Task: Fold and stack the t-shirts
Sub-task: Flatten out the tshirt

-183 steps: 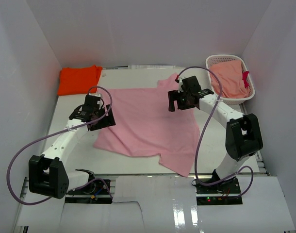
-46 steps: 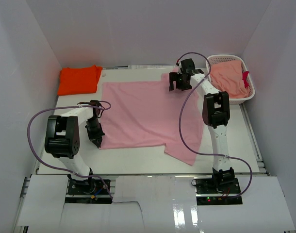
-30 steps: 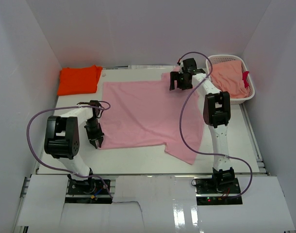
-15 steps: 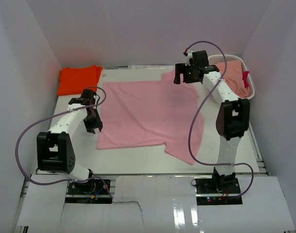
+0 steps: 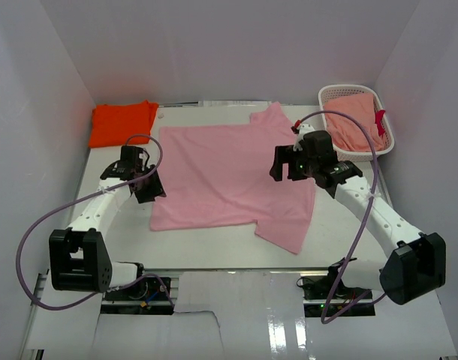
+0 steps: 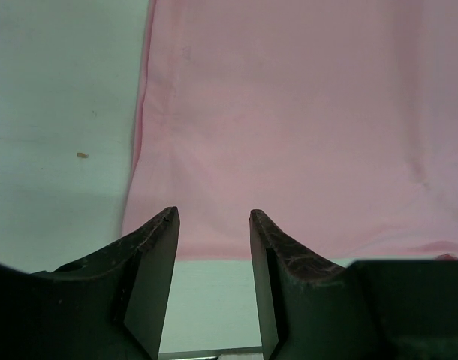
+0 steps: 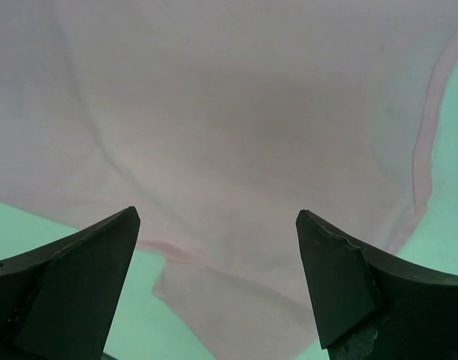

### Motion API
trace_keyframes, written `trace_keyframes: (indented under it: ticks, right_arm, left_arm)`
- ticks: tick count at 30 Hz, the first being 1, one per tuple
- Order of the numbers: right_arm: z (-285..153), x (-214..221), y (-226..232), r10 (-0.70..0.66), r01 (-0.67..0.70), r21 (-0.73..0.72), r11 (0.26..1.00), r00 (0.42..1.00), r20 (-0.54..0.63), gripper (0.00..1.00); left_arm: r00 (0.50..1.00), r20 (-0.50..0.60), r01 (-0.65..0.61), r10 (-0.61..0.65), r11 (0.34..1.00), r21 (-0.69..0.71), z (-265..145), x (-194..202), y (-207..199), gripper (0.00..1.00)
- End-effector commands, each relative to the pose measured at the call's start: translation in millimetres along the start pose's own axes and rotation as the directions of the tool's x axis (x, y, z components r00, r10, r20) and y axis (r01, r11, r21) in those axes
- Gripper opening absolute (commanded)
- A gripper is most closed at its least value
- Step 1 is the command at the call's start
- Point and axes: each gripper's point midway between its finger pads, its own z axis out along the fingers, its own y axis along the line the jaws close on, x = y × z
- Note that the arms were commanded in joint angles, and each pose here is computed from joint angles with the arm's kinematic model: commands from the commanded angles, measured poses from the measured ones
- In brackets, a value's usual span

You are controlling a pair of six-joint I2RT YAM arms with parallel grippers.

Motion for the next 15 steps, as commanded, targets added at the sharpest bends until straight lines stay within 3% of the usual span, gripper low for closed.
trace_keyframes:
  ticks: [1, 6, 7, 9, 12, 15]
  right_arm:
    - [1, 35, -20, 0.06, -0.057, 0.074, 0.996, 0.997, -0.041, 0.91]
    - [19, 41, -33, 0.037, -0.027, 0.129, 0.991, 0.997, -0.074, 0.91]
    - [22, 20, -30, 0.02, -0.014, 0.125, 0.992, 0.999, -0.046, 0.91]
    - [39, 18, -34, 0.003, 0.013, 0.146, 0.989, 0.995, -0.104, 0.91]
    - [57, -4, -37, -0.042, 0.059, 0.168, 0.984, 0.994, -0.103, 0.91]
    - [71, -12, -47, -0.053, 0.078, 0.228, 0.971, 0.992, -0.116, 0.91]
  left_arm:
    - [1.0, -0.002, -0.013, 0.013, 0.998, 0.065, 7, 3, -7, 0.54]
    - [0.996, 0.073, 0.033, -0.042, 0.993, 0.111, 16, -29, -15, 0.54]
    - [0.996, 0.076, 0.043, -0.053, 0.99, 0.133, 16, -36, -21, 0.54]
    - [0.994, 0.085, 0.049, -0.064, 0.984, 0.174, 18, -64, -38, 0.54]
    - [0.991, 0.122, 0.035, -0.06, 0.98, 0.198, 24, -101, -52, 0.54]
    - [0.984, 0.161, 0.05, -0.074, 0.988, 0.146, 35, -121, -48, 0.54]
